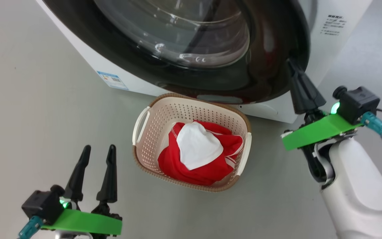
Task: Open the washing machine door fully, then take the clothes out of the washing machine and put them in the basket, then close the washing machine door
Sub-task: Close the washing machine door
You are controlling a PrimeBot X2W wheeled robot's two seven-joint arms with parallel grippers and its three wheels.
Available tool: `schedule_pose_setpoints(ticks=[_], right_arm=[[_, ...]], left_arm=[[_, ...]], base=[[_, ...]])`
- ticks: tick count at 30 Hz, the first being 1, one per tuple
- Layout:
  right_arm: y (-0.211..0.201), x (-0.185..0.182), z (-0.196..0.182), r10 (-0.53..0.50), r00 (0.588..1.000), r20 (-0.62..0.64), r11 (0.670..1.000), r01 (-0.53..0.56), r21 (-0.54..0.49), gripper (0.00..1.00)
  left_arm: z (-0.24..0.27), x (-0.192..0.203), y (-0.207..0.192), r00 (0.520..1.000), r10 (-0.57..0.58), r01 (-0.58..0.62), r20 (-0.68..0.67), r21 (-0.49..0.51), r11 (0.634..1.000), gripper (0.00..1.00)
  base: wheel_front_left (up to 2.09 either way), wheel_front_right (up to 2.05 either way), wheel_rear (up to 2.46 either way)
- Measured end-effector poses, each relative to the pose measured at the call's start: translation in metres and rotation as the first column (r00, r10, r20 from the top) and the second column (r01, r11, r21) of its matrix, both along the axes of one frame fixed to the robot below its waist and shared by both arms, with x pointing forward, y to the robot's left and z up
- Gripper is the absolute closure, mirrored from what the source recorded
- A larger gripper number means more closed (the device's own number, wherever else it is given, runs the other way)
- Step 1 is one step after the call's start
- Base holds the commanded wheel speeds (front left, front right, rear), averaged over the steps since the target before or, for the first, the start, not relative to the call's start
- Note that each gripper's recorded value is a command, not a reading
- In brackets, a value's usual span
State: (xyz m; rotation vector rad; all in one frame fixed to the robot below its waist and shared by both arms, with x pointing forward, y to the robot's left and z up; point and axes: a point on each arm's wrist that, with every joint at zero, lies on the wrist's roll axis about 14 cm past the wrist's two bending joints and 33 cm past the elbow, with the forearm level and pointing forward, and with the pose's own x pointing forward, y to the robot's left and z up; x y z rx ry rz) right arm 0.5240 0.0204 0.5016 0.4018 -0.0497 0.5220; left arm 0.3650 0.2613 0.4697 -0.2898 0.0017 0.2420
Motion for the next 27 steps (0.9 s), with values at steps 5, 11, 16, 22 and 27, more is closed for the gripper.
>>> schedule_pose_setpoints(ticks=[5, 11, 16, 22, 27], right_arm=[[0.001, 0.015, 0.003, -0.011, 1.000, 0.021, 1.000, 0.010, 0.005, 1.00], [0.000, 0.031, 0.004, -0.031, 0.999, 0.034, 0.999, 0.031, 0.019, 1.00], [0.002, 0.041, 0.004, -0.032, 0.999, 0.038, 0.999, 0.031, 0.040, 1.00], [0.004, 0.044, 0.002, -0.032, 0.999, 0.041, 0.999, 0.030, 0.045, 1.00], [0.002, 0.044, 0.005, -0.033, 0.998, 0.045, 0.999, 0.031, 0.042, 1.00]], left_arm=[[-0.004, 0.006, -0.002, 1.000, -0.008, 0.008, -0.012, -0.002, 1.000, 0.00], [-0.006, 0.014, -0.001, 1.000, -0.010, 0.010, -0.016, 0.004, 1.000, 0.00], [-0.010, 0.017, -0.001, 1.000, -0.012, 0.012, -0.028, 0.004, 1.000, 0.00], [-0.011, 0.020, 0.000, 0.999, -0.010, 0.011, -0.031, 0.008, 1.000, 0.00], [-0.008, 0.023, -0.001, 1.000, -0.015, 0.015, -0.019, 0.007, 1.000, 0.00]], base=[[0.00, 0.00, 0.00], [0.00, 0.00, 0.00], [0.00, 0.00, 0.00], [0.00, 0.00, 0.00], [0.00, 0.00, 0.00]])
